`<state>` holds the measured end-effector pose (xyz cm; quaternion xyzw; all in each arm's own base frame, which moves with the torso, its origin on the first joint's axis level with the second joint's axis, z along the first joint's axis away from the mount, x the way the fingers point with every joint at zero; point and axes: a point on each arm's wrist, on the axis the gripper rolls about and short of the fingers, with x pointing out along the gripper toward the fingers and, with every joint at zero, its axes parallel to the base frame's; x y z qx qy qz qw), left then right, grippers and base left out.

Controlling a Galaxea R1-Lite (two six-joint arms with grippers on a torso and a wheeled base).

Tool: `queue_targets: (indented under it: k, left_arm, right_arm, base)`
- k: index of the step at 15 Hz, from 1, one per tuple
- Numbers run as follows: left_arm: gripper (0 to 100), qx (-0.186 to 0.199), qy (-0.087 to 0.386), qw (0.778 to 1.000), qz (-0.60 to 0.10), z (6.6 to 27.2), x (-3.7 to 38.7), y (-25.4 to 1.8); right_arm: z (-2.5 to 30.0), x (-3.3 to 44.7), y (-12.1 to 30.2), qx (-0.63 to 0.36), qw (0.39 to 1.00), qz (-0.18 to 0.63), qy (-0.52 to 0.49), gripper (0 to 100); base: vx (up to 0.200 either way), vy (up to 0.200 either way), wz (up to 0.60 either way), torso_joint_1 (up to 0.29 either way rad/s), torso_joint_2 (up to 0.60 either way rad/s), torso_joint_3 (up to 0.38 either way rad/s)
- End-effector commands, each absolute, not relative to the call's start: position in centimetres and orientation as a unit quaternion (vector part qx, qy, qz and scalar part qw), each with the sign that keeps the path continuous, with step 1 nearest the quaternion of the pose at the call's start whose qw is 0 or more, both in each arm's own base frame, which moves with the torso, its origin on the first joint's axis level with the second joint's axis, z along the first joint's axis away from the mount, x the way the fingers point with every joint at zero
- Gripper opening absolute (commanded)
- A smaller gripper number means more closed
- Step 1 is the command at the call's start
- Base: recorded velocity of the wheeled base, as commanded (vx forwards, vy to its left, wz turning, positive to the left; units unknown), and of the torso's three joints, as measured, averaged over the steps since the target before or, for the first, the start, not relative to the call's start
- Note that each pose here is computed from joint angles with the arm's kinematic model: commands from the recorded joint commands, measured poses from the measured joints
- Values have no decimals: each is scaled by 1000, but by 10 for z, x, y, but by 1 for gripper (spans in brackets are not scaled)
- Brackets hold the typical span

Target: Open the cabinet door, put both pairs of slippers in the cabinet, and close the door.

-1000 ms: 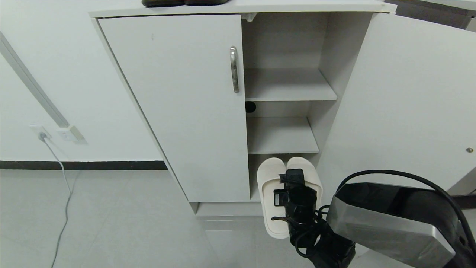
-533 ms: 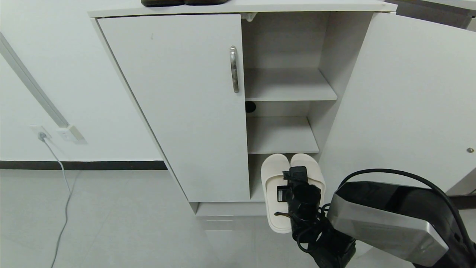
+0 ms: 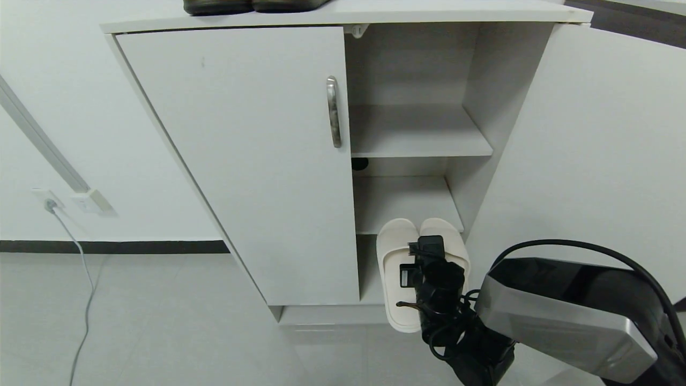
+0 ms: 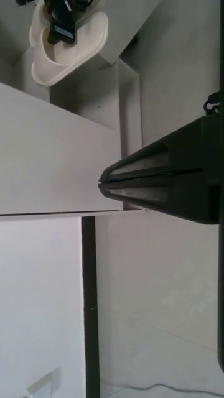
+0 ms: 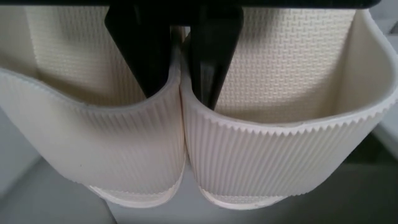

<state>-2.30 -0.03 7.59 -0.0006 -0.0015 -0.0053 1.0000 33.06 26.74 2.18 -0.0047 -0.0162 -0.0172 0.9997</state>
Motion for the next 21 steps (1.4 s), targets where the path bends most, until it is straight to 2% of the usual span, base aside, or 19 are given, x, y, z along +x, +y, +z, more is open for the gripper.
queue_targets:
  k: [1,5,10,21]
  left_arm:
    - [0,-1,-1,1000,-5,76,-23,0]
    - [0,-2,-1,1000,-5,76,-23,0]
    - [0,-2,-1,1000,-4,76,-23,0]
    - [0,-2,-1,1000,-4,76,-23,0]
  right_arm:
    - [24,330,267,-3,1000,-17,-18,0]
    - [24,332,268,-9,1000,-16,-18,0]
    - [17,351,265,-18,1000,-7,-10,0]
    - [39,430,274,-19,1000,-6,-6,0]
  base:
    - [200,0,0,7,2,2]
    - [200,0,0,2,5,2]
    - [0,0,0,0,0,0]
    - [0,0,0,0,0,0]
